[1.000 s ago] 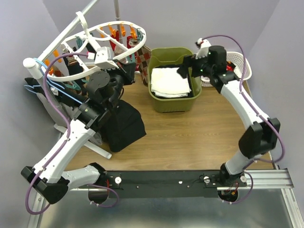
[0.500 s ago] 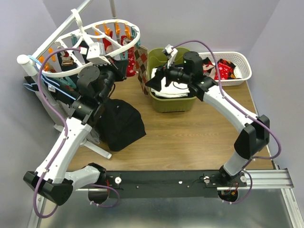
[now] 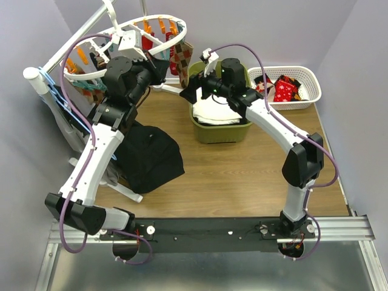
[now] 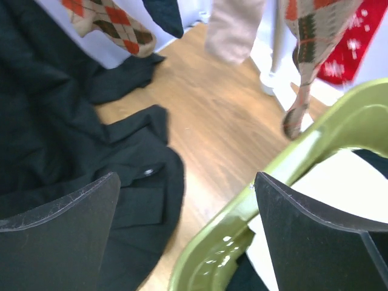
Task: Remove the socks clipped to the hanger
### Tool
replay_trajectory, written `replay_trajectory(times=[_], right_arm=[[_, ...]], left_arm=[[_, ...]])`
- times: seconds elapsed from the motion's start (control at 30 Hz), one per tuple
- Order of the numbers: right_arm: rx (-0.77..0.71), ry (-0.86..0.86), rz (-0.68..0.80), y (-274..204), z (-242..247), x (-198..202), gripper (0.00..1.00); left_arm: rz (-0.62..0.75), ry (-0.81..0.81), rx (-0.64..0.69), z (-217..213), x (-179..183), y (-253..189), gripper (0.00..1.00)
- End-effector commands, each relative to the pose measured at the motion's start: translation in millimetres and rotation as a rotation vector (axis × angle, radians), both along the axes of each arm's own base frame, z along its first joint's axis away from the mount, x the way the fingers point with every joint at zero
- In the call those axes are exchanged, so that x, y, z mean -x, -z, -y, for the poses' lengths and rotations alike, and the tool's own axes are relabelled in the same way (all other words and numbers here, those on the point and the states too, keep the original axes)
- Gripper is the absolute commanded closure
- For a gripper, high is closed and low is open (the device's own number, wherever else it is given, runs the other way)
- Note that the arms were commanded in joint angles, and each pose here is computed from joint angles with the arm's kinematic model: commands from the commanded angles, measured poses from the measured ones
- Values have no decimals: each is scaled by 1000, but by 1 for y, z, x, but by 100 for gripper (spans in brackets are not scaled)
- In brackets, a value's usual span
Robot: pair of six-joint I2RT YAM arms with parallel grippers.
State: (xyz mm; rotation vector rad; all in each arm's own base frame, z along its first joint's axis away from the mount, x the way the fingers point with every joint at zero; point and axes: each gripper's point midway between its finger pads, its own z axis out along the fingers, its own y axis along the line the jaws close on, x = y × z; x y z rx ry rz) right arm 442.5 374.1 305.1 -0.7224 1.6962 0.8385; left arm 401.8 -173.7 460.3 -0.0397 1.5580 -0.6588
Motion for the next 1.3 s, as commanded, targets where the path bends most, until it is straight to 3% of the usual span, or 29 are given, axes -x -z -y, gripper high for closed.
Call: replay_trajectory(times=[0.0, 0.27, 0.43, 0.63, 0.67, 0.7, 0.77, 0.87, 1.07, 1.27], right_arm=[[45, 135, 62, -6, 15, -26, 0], [-57, 126, 172, -18, 8, -31, 0], [-131, 136, 216, -28, 0, -42, 7], [-152, 71, 232, -25, -18, -50, 42], [-153, 76, 231, -25, -19, -52, 55], [-151, 82, 227, -24, -19, -55, 58], [-154, 96, 225, -25, -20, -59, 77], [-164, 100, 222, -31, -20, -60, 97], [-171, 98, 203, -46, -16, -41, 99], [-172, 66, 125, -59, -17, 7, 99]], left_arm=[[-8, 46, -32, -1, 9, 7, 100], [-2, 98, -30, 2, 22, 12, 100], [5, 113, -33, 1, 28, 11, 100], [19, 133, -34, -1, 35, 9, 100], [21, 136, -36, -1, 36, 8, 100], [28, 137, -36, -2, 39, 6, 100], [33, 134, -39, -4, 40, 5, 100], [36, 123, -43, -9, 41, 6, 100], [-23, 45, -22, -29, 25, 27, 100], [-37, -92, 4, -61, 10, 27, 100]])
